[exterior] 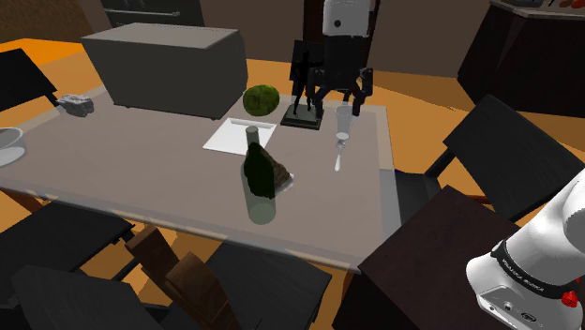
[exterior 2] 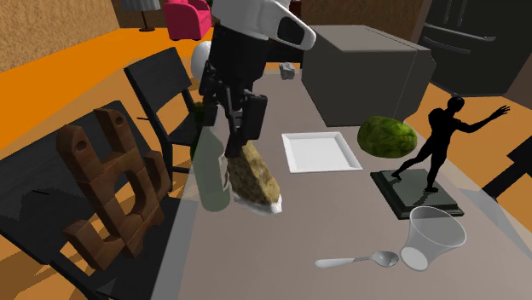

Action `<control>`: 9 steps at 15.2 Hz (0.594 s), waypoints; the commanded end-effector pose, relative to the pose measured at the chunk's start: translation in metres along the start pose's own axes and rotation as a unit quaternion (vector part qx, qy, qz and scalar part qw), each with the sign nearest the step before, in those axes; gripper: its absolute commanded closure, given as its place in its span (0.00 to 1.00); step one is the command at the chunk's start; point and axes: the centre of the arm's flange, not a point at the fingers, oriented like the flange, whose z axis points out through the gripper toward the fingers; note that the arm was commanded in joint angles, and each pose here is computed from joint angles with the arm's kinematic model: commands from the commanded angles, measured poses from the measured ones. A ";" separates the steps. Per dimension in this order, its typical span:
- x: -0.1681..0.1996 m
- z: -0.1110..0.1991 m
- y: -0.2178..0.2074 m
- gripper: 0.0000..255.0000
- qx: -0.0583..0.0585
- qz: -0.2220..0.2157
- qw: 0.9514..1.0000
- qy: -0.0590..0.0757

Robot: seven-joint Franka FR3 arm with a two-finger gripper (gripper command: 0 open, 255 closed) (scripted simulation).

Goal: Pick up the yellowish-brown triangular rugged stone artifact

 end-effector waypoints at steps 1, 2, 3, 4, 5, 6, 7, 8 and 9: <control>0.017 0.008 -0.019 0.00 0.009 0.026 0.999 -0.018; 0.027 0.012 -0.028 0.00 0.013 0.039 0.999 -0.026; 0.036 0.015 -0.037 0.00 0.017 0.051 0.998 -0.035; 0.046 0.019 -0.045 0.00 0.021 0.063 0.997 -0.044; 0.056 0.023 -0.054 0.00 0.026 0.075 0.995 -0.052; 0.067 0.028 -0.062 0.00 0.030 0.087 0.994 -0.061; 0.077 0.032 -0.070 0.00 0.034 0.100 0.992 -0.069; 0.088 0.036 -0.078 0.00 0.038 0.112 0.990 -0.078; 0.098 0.041 -0.085 0.00 0.042 0.124 0.988 -0.086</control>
